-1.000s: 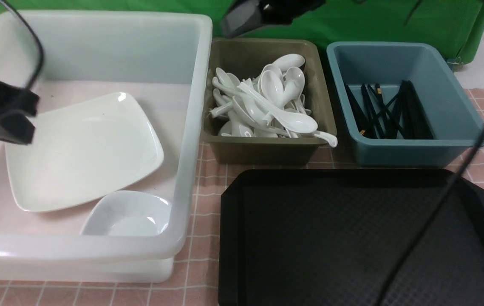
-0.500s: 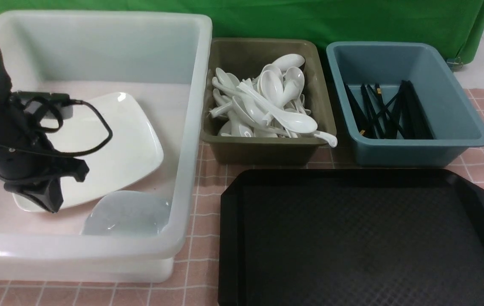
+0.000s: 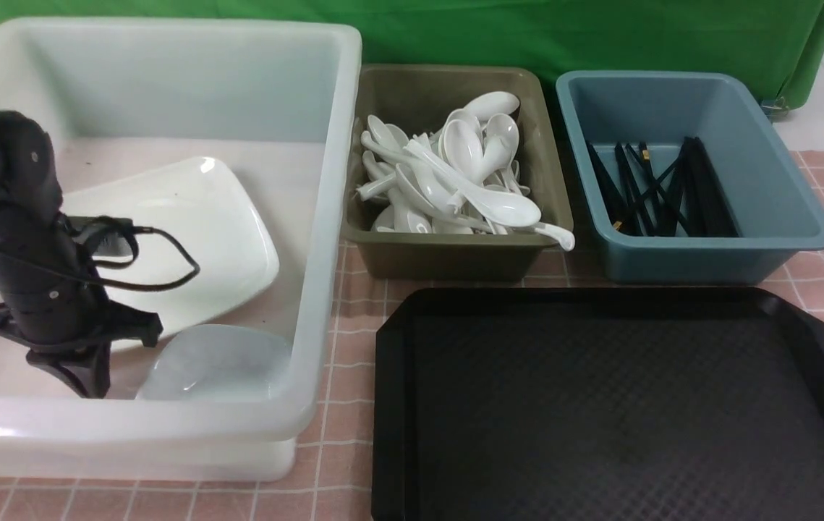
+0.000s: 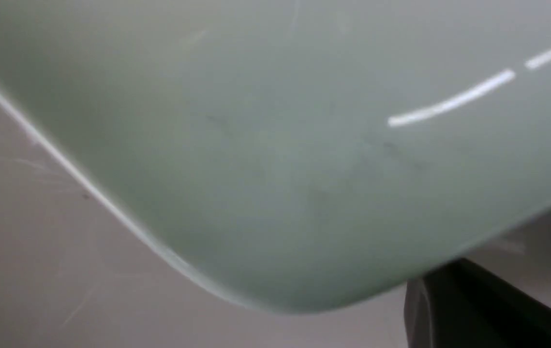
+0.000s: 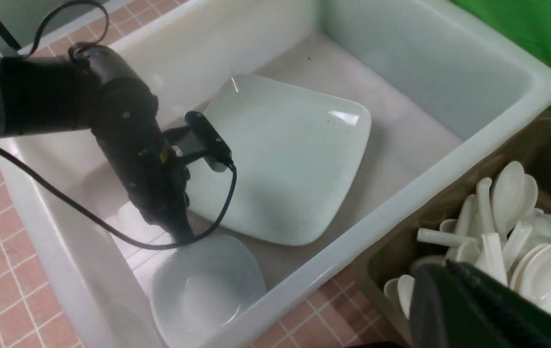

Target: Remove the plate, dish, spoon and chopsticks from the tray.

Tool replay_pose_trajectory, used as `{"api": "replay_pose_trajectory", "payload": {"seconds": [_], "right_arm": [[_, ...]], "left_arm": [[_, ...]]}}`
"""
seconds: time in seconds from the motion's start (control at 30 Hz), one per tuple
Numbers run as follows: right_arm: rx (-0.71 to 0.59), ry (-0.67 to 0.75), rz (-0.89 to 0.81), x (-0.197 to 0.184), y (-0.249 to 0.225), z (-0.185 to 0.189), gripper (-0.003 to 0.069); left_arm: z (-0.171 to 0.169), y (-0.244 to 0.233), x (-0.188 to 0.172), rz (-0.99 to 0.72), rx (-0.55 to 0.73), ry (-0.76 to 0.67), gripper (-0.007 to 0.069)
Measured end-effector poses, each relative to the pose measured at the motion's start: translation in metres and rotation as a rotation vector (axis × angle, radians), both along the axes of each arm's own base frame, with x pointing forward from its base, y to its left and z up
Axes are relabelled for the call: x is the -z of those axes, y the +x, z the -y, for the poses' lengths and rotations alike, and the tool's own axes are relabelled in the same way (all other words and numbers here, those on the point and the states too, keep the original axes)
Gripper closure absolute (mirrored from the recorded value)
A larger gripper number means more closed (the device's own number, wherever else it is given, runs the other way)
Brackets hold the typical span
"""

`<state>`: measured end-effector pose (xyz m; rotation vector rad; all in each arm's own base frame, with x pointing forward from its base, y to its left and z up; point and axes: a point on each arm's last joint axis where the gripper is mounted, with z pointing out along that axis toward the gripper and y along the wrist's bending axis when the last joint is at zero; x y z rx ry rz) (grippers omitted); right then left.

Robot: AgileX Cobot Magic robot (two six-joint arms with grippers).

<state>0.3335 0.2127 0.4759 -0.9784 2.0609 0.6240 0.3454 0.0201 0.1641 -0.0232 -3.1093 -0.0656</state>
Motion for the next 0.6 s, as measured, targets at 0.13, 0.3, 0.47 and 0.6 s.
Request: {"api": "replay_pose_trajectory", "payload": {"seconds": [0.13,0.3,0.47,0.6], "right_arm": [[0.0,0.0,0.001,0.0,0.0,0.0,0.0629],[-0.002,0.002,-0.001,0.0,0.0,0.0,0.0629],[-0.007,0.013,-0.008,-0.001,-0.001,-0.001,0.0629],[-0.005,0.027,-0.022,-0.001,-0.001,-0.002,0.0629]], "left_arm": [[-0.007,0.005,0.003,0.044,-0.04,0.022,0.0627],[-0.023,0.015,0.003,0.165,-0.09,0.021,0.0626],[-0.029,0.036,0.003,0.334,-0.058,0.002,0.0626],[-0.024,0.05,-0.004,0.365,-0.031,-0.058,0.0626]]}}
